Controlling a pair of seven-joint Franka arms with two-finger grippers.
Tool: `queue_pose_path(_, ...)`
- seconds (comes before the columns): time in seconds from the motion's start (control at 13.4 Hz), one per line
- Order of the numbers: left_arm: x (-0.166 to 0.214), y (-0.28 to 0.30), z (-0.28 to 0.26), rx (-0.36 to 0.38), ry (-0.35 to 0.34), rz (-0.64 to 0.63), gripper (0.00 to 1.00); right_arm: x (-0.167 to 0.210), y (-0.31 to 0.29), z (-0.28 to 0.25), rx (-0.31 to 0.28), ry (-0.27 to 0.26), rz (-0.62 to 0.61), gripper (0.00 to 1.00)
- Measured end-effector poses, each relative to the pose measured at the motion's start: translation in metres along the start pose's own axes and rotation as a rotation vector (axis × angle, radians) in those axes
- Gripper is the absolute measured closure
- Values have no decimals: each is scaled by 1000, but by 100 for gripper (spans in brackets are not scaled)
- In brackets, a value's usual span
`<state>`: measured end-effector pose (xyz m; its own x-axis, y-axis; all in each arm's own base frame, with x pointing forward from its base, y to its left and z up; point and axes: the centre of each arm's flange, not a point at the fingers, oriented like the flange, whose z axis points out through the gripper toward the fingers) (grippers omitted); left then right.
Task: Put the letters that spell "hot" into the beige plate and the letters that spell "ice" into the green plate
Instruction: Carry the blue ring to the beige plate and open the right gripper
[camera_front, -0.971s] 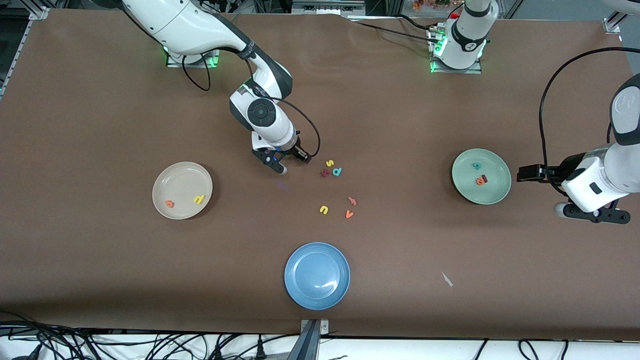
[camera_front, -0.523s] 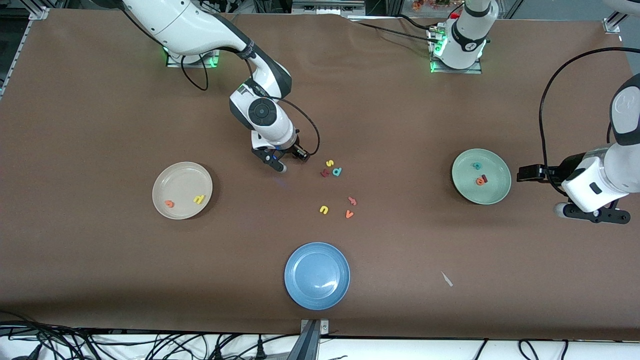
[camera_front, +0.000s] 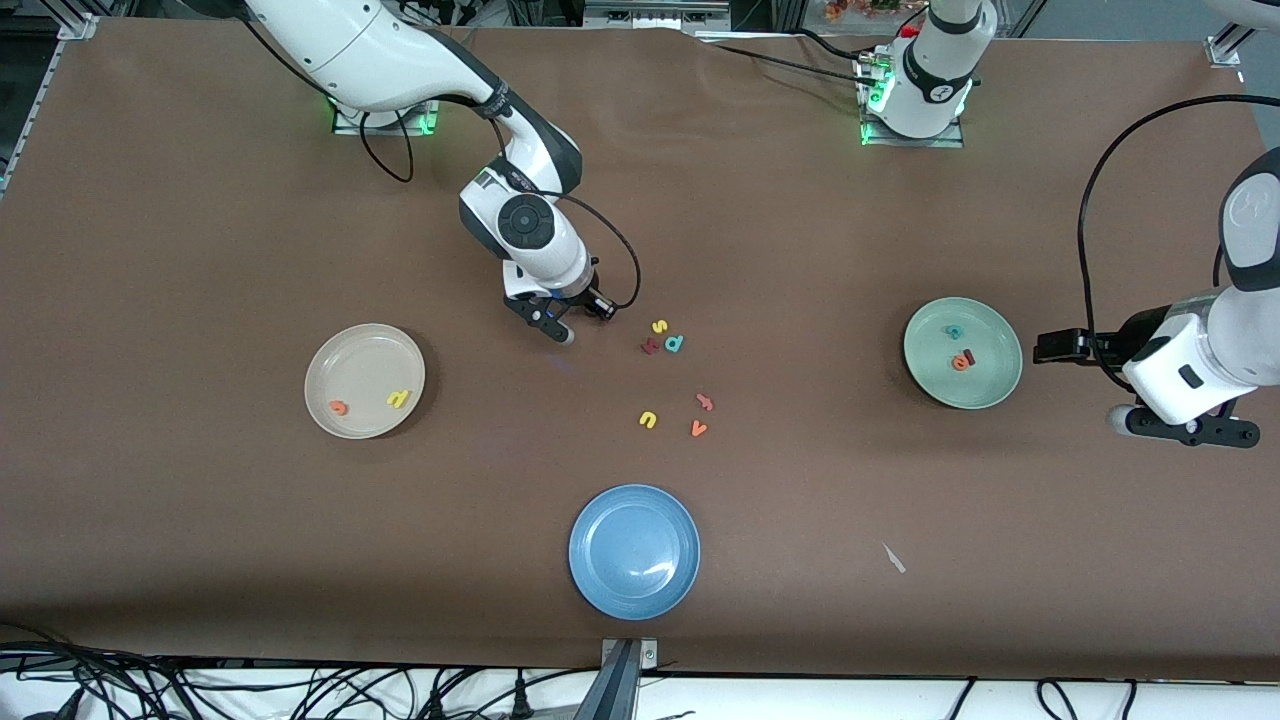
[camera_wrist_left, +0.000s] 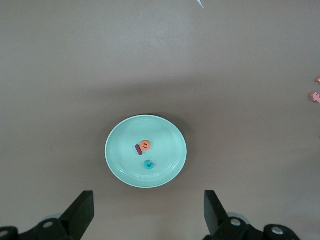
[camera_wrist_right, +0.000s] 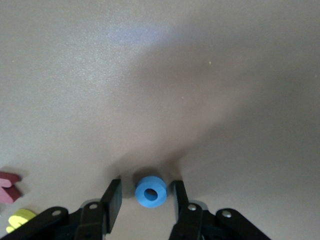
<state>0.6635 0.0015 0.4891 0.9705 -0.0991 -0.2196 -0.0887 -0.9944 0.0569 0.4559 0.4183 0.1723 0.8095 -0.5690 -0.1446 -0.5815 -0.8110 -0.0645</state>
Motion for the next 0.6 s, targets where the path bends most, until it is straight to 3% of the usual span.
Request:
queue_pose_path(0.15, 0, 0, 0, 0, 0, 0, 3, -1, 1, -1, -2, 6, -7, 68)
queue_pose_path(0.37, 0, 0, 0, 0, -1, 0, 3, 2, 1, -4, 6, 11, -5, 72)
queue_pose_path(0.6, 0, 0, 0, 0, -1, 0, 3, 33, 5, -22, 28, 25, 26, 72)
